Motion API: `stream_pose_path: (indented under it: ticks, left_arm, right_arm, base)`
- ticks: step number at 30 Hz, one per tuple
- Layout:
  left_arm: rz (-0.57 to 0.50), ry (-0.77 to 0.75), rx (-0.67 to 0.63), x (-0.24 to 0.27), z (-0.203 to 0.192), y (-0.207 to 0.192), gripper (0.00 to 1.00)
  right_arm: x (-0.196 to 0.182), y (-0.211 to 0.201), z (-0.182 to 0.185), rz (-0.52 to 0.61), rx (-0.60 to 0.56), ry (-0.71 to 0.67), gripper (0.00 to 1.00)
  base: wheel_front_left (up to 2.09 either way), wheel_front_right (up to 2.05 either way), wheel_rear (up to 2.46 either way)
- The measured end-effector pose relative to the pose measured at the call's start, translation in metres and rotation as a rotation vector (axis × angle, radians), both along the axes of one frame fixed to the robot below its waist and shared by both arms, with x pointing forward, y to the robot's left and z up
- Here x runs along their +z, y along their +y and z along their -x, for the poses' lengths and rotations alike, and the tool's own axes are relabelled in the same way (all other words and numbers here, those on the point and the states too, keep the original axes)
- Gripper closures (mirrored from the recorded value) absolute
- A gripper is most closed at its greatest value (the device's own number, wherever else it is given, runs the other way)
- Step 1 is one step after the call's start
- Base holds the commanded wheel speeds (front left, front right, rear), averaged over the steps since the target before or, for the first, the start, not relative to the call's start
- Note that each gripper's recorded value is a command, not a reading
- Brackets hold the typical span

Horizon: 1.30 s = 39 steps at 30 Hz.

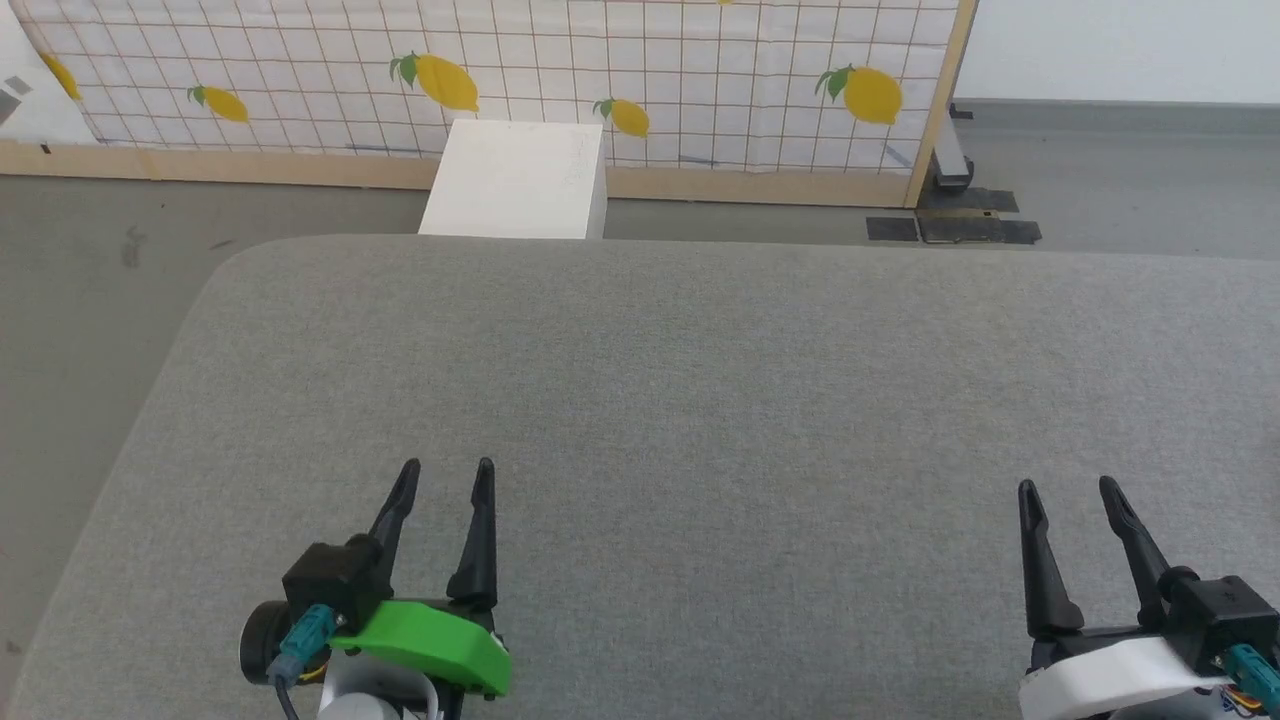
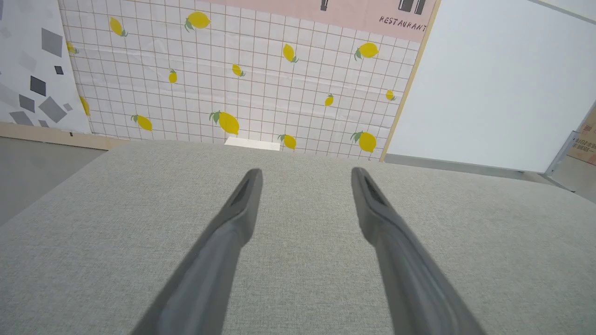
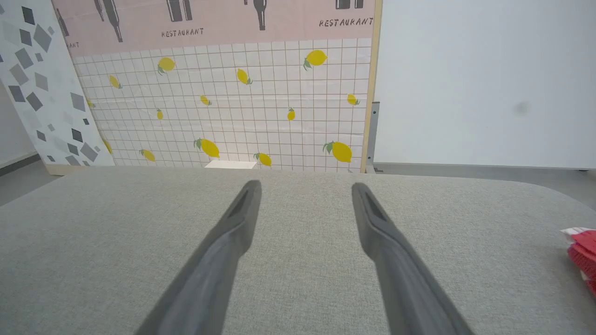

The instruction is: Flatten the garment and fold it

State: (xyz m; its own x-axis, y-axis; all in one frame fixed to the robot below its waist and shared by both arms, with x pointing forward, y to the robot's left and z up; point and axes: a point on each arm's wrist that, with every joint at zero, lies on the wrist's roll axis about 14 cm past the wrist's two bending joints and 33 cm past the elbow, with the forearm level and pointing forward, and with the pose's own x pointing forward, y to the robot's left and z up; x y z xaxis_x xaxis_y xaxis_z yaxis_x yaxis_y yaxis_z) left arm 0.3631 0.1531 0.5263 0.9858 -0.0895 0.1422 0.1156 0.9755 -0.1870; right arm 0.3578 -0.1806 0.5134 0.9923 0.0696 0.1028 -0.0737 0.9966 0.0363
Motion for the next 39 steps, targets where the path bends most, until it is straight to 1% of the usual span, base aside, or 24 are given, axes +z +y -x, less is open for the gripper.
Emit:
stream_pose_path:
  ticks: [11,12,27,39]
  left_arm:
    - [0.001,0.004,0.0,-0.0012,-0.0003,0.0001,0.0]
    - [0.0,0.004,0.0,-0.0013,-0.0004,0.0001,1.0]
    - [-0.001,0.006,-0.003,-0.0014,-0.0009,-0.0009,1.0]
    - [-0.022,0.016,-0.005,-0.0009,-0.0027,-0.0007,1.0]
  right_arm:
    - [0.0004,0.0017,0.0013,-0.013,0.004,-0.002,0.0]
    - [0.0003,0.0017,0.0014,-0.013,0.004,-0.001,1.0]
    - [0.0001,0.0009,0.0016,-0.012,0.002,0.0,1.0]
    - [-0.0026,0.0024,0.0017,-0.007,0.007,0.023,1.0]
  base:
    - [0.0,0.0,0.0]
    - [0.0,0.0,0.0]
    - [0.0,0.0,0.0]
    - [0.0,0.0,0.0]
